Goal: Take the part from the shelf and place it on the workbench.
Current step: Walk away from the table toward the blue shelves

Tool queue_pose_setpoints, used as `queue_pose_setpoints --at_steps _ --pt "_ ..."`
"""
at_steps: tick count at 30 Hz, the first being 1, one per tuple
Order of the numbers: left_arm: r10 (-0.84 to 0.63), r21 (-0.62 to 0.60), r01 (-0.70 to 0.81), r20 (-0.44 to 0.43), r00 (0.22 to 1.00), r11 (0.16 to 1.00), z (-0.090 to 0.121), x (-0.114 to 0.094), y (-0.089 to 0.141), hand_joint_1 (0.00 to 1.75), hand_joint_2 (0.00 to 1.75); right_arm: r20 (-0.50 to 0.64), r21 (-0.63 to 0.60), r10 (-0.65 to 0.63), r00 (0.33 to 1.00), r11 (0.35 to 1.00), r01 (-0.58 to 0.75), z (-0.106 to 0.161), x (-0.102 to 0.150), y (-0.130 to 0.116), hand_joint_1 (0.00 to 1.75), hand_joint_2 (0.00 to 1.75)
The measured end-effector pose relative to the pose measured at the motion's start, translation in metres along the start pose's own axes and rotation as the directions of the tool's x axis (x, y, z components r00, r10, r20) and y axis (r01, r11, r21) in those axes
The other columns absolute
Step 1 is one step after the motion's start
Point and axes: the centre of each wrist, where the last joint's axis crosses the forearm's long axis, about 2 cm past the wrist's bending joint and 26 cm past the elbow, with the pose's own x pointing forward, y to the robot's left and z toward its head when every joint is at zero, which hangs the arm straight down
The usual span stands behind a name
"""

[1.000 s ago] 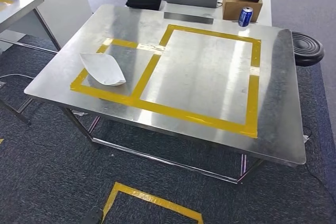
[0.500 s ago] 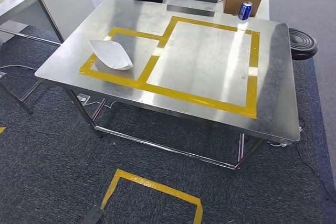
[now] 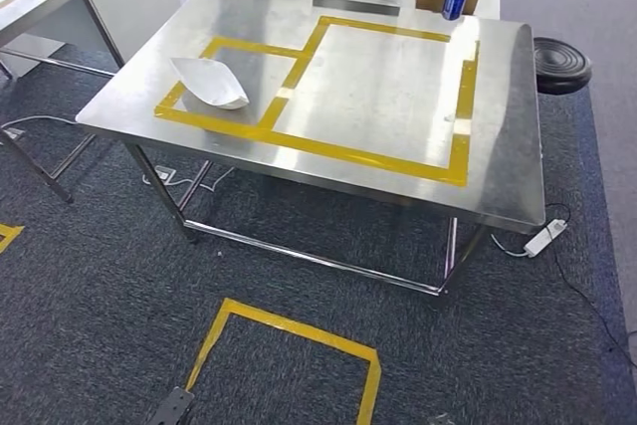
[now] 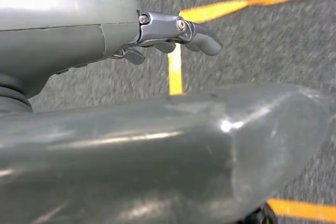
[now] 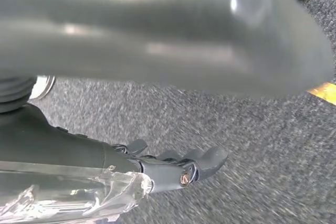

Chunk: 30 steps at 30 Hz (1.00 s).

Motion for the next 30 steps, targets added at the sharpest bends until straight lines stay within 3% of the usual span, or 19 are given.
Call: queue_pose_setpoints --at_steps 12,30 --pt "0.016 -0.012 -0.017 -0.028 0.999 1.0 0.0001 0.0 -0.0015 0.0 0.0 -0.003 -0.005 0.001 1.0 1.0 -0.001 0.0 0.0002 0.0003 0.0 0.0" --pt "0.003 -0.067 0.002 0.073 0.997 0.998 0.0022 -0.0071 -0.0037 0.0 0.0 -0.003 -0.03 -0.065 0.998 0.997 0.065 0.0001 -0.0008 -0.001 0.0 0.0"
